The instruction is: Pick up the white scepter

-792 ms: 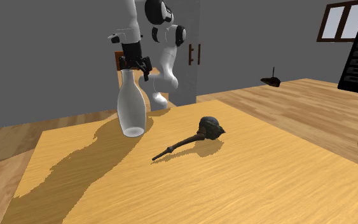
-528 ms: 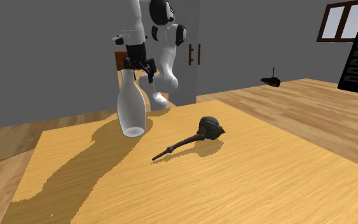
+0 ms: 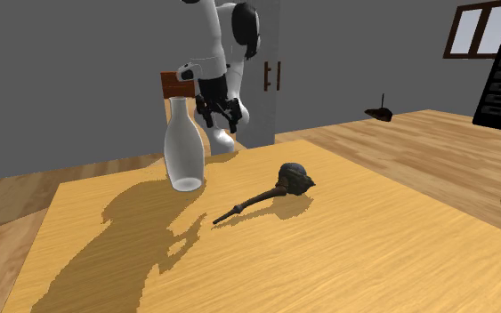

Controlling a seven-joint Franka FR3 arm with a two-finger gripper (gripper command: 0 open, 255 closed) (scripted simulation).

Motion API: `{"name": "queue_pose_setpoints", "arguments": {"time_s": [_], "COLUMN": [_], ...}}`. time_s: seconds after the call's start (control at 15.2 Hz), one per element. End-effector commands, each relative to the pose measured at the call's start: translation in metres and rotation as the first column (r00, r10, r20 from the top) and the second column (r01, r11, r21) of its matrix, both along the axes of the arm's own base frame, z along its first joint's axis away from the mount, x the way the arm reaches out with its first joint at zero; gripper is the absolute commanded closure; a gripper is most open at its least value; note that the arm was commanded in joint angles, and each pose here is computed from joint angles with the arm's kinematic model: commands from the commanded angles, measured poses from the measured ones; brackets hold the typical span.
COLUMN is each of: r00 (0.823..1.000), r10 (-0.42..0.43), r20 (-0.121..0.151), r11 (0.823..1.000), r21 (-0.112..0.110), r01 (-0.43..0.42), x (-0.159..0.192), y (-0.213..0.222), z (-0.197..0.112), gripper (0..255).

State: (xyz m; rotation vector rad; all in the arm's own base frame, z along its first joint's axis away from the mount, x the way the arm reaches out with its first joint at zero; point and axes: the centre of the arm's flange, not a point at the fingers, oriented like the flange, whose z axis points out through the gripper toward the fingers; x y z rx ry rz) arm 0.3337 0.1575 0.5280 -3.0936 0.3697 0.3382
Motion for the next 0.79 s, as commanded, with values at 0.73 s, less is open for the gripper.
{"name": "queue_pose_setpoints", "arguments": {"time_s": [0.73], "r00": [0.953], "r10": [-0.288], "r20": [-0.09], "r11": [0.957], "r21": [-0.041], "r01": [0.286], "x": [0.089], "y": [0.132], "z": [-0.066], "gripper": [0]}}
